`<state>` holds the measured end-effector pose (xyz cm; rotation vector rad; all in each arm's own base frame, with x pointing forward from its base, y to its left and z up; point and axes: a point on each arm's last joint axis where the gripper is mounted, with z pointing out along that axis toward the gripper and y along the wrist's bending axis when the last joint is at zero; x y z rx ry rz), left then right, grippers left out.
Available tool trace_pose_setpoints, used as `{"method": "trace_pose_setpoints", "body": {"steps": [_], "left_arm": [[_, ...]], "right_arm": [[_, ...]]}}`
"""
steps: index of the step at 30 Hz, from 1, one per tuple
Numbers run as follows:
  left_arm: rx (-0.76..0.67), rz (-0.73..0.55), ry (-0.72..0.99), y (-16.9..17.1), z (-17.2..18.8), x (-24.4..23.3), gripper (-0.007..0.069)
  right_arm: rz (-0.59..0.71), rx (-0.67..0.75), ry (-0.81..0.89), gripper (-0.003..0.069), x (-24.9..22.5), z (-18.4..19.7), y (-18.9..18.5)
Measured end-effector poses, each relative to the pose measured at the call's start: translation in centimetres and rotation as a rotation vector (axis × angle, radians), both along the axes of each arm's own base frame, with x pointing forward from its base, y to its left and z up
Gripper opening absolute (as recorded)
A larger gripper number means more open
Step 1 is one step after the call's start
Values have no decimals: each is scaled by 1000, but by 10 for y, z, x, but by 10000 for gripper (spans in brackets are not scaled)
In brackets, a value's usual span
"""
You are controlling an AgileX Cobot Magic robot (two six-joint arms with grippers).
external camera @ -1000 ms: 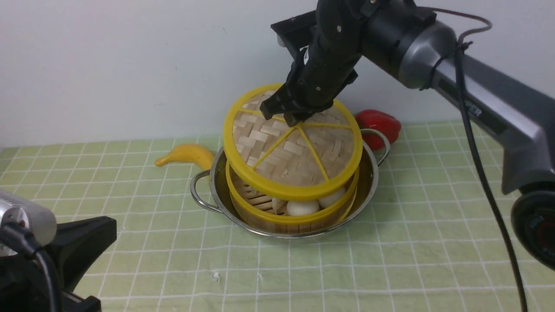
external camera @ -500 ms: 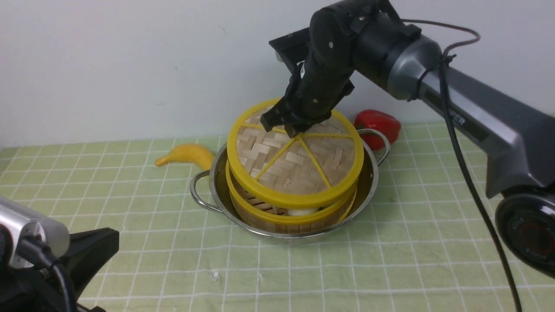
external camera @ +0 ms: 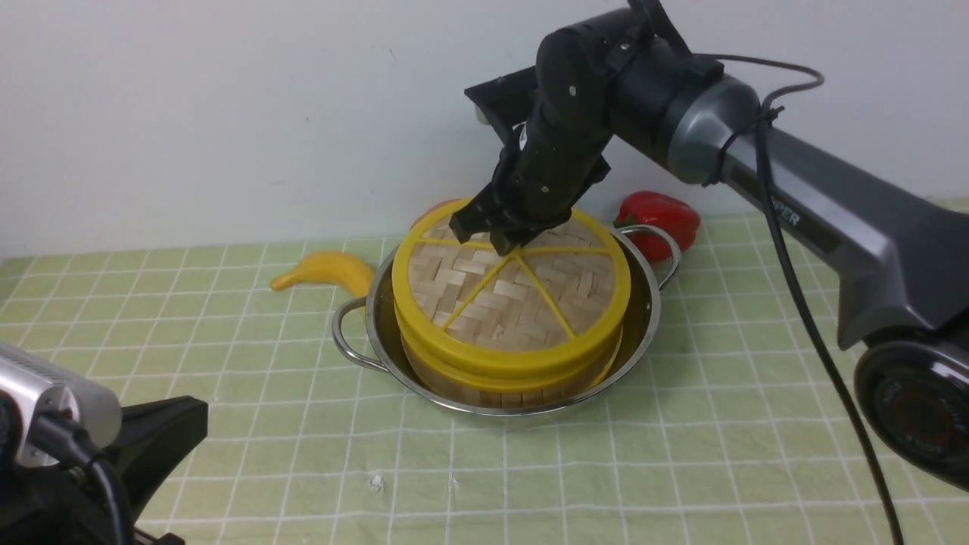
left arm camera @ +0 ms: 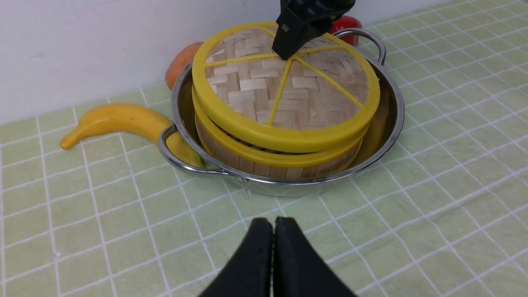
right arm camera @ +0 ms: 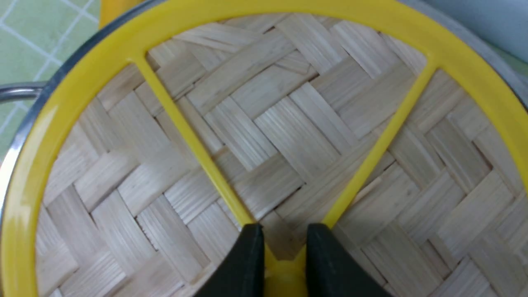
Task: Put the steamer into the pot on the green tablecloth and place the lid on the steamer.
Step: 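Place the bamboo steamer lid onto the steamer basket in the pot with the right gripper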
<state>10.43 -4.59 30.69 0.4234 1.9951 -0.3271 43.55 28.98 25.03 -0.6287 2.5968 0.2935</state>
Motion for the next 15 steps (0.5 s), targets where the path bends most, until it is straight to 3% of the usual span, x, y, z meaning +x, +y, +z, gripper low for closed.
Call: {"method": "trace_pose_setpoints", "body": {"steps": [15], "left_arm": [[1,0,-1,0,0,0,1]], "right_arm": [[13,0,8,141,-1,-1,1]]}}
